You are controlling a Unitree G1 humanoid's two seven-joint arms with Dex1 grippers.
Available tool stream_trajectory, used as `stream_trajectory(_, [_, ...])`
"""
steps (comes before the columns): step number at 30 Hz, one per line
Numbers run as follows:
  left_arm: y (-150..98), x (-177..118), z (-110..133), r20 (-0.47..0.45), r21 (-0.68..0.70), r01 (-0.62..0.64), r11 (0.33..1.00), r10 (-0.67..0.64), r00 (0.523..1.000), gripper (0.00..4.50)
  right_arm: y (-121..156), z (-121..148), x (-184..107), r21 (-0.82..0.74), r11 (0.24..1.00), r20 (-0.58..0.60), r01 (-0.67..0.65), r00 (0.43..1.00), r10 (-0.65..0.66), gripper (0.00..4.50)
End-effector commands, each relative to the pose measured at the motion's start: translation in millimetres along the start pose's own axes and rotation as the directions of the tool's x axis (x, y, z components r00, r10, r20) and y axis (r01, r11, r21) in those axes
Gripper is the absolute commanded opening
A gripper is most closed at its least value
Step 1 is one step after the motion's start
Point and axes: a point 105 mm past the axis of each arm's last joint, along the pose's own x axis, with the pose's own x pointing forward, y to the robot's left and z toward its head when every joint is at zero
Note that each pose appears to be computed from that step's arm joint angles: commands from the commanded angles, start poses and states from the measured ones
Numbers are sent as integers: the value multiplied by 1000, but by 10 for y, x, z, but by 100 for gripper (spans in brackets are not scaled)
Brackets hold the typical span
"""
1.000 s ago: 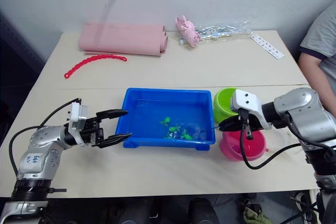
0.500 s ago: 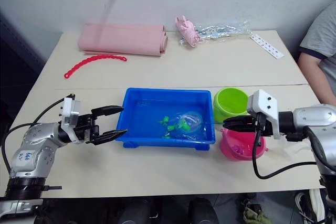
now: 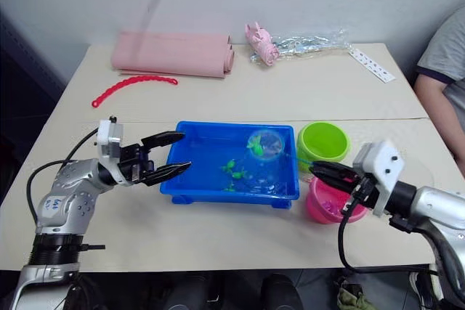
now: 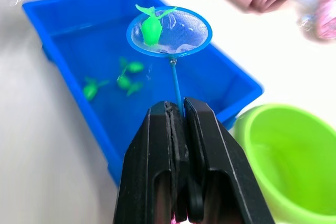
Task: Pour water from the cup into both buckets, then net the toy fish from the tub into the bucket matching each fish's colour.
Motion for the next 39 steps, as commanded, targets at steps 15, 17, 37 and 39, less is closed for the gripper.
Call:
stream_trajectory(15, [-10, 646, 208, 7, 73, 105, 992, -106, 994, 444, -494, -75, -875, -378, 860, -164, 343, 890, -426, 0])
stream_trajectory(17, [-18, 697, 189, 12, 71, 107, 992, -108, 994, 444, -526, -122, -867, -434, 829, -169, 354, 871, -461, 0])
stream_trajectory(37, [-85, 850, 226, 54, 78, 146, 986, -150, 987, 444, -613, -280, -623, -969, 248, -140, 5, 815, -562, 0])
stream_trajectory(39, [-93, 859, 218, 55, 78, 149, 986, -154, 987, 444, -602, -238, -594, -989, 144, -103, -27, 829, -550, 0])
